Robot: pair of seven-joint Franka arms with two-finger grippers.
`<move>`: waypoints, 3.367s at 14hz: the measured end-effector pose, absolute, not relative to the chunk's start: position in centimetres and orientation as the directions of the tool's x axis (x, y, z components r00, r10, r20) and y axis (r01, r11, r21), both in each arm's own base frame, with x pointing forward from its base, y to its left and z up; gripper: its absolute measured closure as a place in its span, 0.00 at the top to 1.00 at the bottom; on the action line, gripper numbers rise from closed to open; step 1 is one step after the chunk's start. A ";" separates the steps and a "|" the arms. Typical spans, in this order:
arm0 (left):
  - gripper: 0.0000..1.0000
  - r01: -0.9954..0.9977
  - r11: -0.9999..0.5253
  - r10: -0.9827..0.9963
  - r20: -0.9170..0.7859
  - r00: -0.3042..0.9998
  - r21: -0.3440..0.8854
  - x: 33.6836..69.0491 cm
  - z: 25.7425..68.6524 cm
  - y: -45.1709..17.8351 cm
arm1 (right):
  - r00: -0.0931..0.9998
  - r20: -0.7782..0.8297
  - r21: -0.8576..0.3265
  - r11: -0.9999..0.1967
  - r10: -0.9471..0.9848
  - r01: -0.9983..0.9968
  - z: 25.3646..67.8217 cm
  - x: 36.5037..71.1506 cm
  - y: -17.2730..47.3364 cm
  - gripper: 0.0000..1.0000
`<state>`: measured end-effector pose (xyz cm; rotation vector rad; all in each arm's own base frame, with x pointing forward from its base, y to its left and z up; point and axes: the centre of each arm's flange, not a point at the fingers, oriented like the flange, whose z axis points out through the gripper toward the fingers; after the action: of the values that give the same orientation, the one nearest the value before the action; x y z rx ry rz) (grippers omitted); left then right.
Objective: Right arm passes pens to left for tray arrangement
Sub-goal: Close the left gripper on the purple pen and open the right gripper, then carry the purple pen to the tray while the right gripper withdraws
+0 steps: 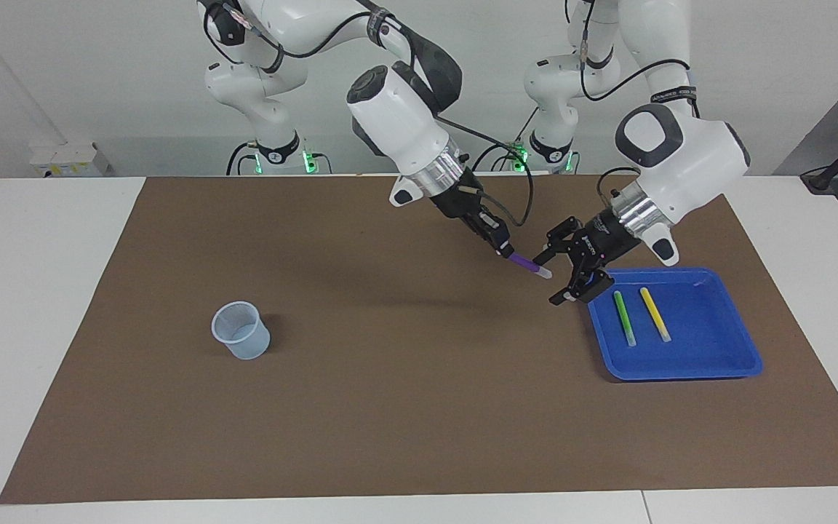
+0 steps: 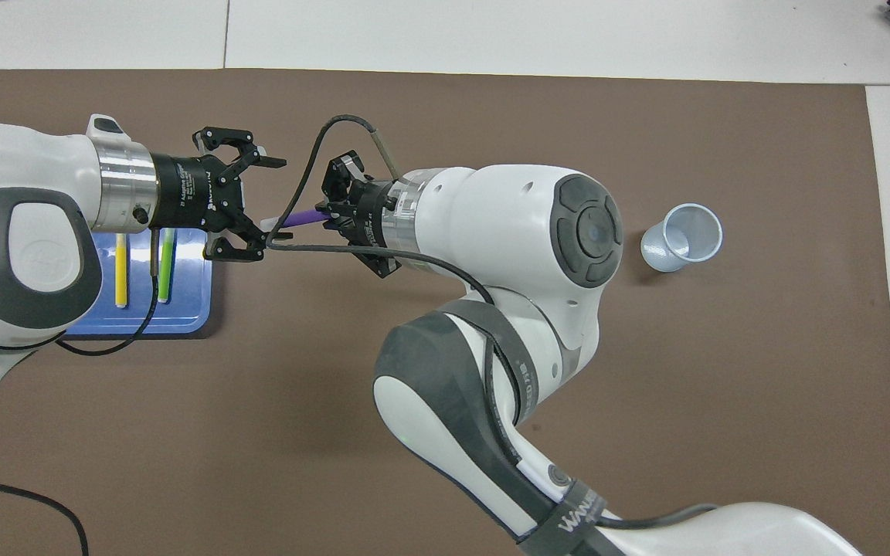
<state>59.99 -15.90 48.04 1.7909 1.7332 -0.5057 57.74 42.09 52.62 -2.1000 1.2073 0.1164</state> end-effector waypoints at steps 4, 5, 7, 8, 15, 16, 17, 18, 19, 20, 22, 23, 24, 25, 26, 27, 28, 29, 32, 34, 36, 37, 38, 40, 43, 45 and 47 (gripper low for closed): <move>0.63 0.989 0.007 0.764 -0.639 0.090 0.149 59.6 48.0 -16.7 | 0.561 -0.400 -0.528 -0.318 -0.725 -0.787 52.7 57.8 42.1 0.18; 0.53 0.989 0.004 0.764 -0.639 0.091 0.146 59.6 48.0 -16.8 | 0.560 -0.399 -0.531 -0.315 -0.726 -0.787 52.7 57.9 42.0 0.18; 0.42 0.990 -0.002 0.763 -0.640 0.093 0.141 59.4 48.2 -16.8 | 0.559 -0.398 -0.533 -0.312 -0.727 -0.786 52.8 57.9 41.9 0.18; 0.43 0.990 -0.004 0.762 -0.640 0.093 0.140 59.4 48.3 -16.7 | 0.559 -0.398 -0.533 -0.312 -0.727 -0.786 52.8 57.9 41.9 0.18; 0.34 0.988 -0.018 0.762 -0.637 0.112 0.151 58.4 50.2 -16.6 | 0.560 -0.399 -0.533 -0.314 -0.726 -0.786 52.8 57.9 42.0 0.18; 0.33 0.989 -0.019 0.763 -0.637 0.111 0.149 58.4 50.1 -16.6 | 0.560 -0.399 -0.533 -0.314 -0.726 -0.786 52.8 57.9 42.0 0.18; 0.33 0.989 -0.022 0.764 -0.636 0.111 0.146 58.3 49.8 -16.5 | 0.560 -0.399 -0.533 -0.314 -0.726 -0.786 52.8 57.9 42.0 0.18; 0.36 0.989 -0.026 0.765 -0.634 0.113 0.145 58.1 49.5 -16.5 | 0.560 -0.399 -0.533 -0.314 -0.726 -0.786 52.8 57.9 42.0 0.18; 0.36 0.989 -0.031 0.767 -0.631 0.118 0.147 58.0 49.2 -16.4 | 0.560 -0.399 -0.533 -0.314 -0.726 -0.786 52.7 57.9 42.0 0.18; 0.40 0.988 -0.031 0.770 -0.627 0.120 0.151 57.9 49.0 -16.3 | 0.560 -0.399 -0.533 -0.314 -0.726 -0.786 52.7 57.8 42.0 0.18; 0.33 0.987 -0.029 0.773 -0.623 0.122 0.158 57.8 48.7 -16.2 | 0.560 -0.399 -0.532 -0.315 -0.726 -0.786 52.7 57.8 42.0 0.18; 0.19 0.986 -0.025 0.774 -0.621 0.123 0.164 57.9 48.8 -16.1 | 0.561 -0.400 -0.527 -0.318 -0.725 -0.788 52.6 57.8 42.0 0.18; 0.17 0.986 -0.024 0.774 -0.621 0.123 0.165 57.9 48.8 -16.1 | 0.561 -0.400 -0.528 -0.318 -0.725 -0.787 52.7 57.8 42.1 0.18; 0.17 0.986 -0.024 0.775 -0.620 0.123 0.165 57.8 48.8 -16.1 | 0.561 -0.400 -0.528 -0.318 -0.725 -0.787 52.7 57.8 42.1 0.18; 0.17 0.986 -0.024 0.775 -0.620 0.123 0.165 57.8 48.8 -16.1 | 0.561 -0.400 -0.528 -0.318 -0.725 -0.787 52.7 57.8 42.1 0.18; 0.17 0.986 -0.024 0.775 -0.620 0.123 0.165 57.8 48.8 -16.1 | 0.561 -0.400 -0.528 -0.318 -0.725 -0.787 52.7 57.8 42.1 0.18; 0.17 0.986 -0.024 0.775 -0.620 0.123 0.166 57.8 48.9 -16.1 | 0.561 -0.400 -0.528 -0.318 -0.725 -0.787 52.7 57.8 42.1 0.18; 0.17 0.986 -0.024 0.775 -0.620 0.123 0.166 57.8 48.9 -16.1 | 0.561 -0.400 -0.528 -0.318 -0.725 -0.787 52.7 57.8 42.1 0.18; 0.17 0.982 -0.044 0.774 -0.615 0.150 0.184 57.9 48.9 -16.0 | 0.560 -0.400 -0.524 -0.320 -0.725 -0.789 52.5 57.8 42.0 0.35; 0.17 0.979 -0.052 0.776 -0.608 0.165 0.199 58.0 48.9 -15.2 | 0.558 -0.403 -0.506 -0.331 -0.726 -0.796 52.3 57.8 41.8 0.55; 0.17 0.968 -0.103 0.791 -0.571 0.219 0.229 58.1 48.7 -13.8 | 0.551 -0.406 -0.481 -0.343 -0.729 -0.807 52.1 58.0 41.2 0.77; 0.17 0.961 -0.144 0.801 -0.543 0.254 0.238 58.0 48.5 -13.0 | 0.546 -0.408 -0.468 -0.347 -0.732 -0.813 52.1 58.2 40.7 0.87; 0.17 0.951 -0.190 0.810 -0.509 0.291 0.243 57.8 48.3 -12.2 | 0.542 -0.409 -0.451 -0.353 -0.734 -0.819 52.2 58.4 40.0 0.97; 0.17 0.920 -0.307 0.818 -0.426 0.386 0.245 57.6 47.7 -10.7 | 0.561 -0.398 -0.424 -0.397 -0.726 -0.814 52.7 58.5 38.5 1.00; 0.17 0.842 -0.481 0.783 -0.313 0.538 0.245 57.0 46.8 -8.4 | 0.627 -0.362 -0.392 -0.498 -0.689 -0.773 54.0 58.4 35.7 1.00; 0.17 0.762 -0.599 0.721 -0.248 0.647 0.246 56.4 45.9 -6.2 | 0.674 -0.331 -0.365 -0.569 -0.660 -0.737 55.0 58.7 32.3 1.00; 0.17 0.676 -0.699 0.649 -0.190 0.737 0.234 55.7 45.0 -3.7 | 0.745 -0.276 -0.330 -0.668 -0.607 -0.667 55.9 58.5 29.1 1.00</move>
<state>55.67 -3.74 44.98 2.6514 1.0361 -0.1339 58.55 29.09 55.87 -2.5334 0.9740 0.1992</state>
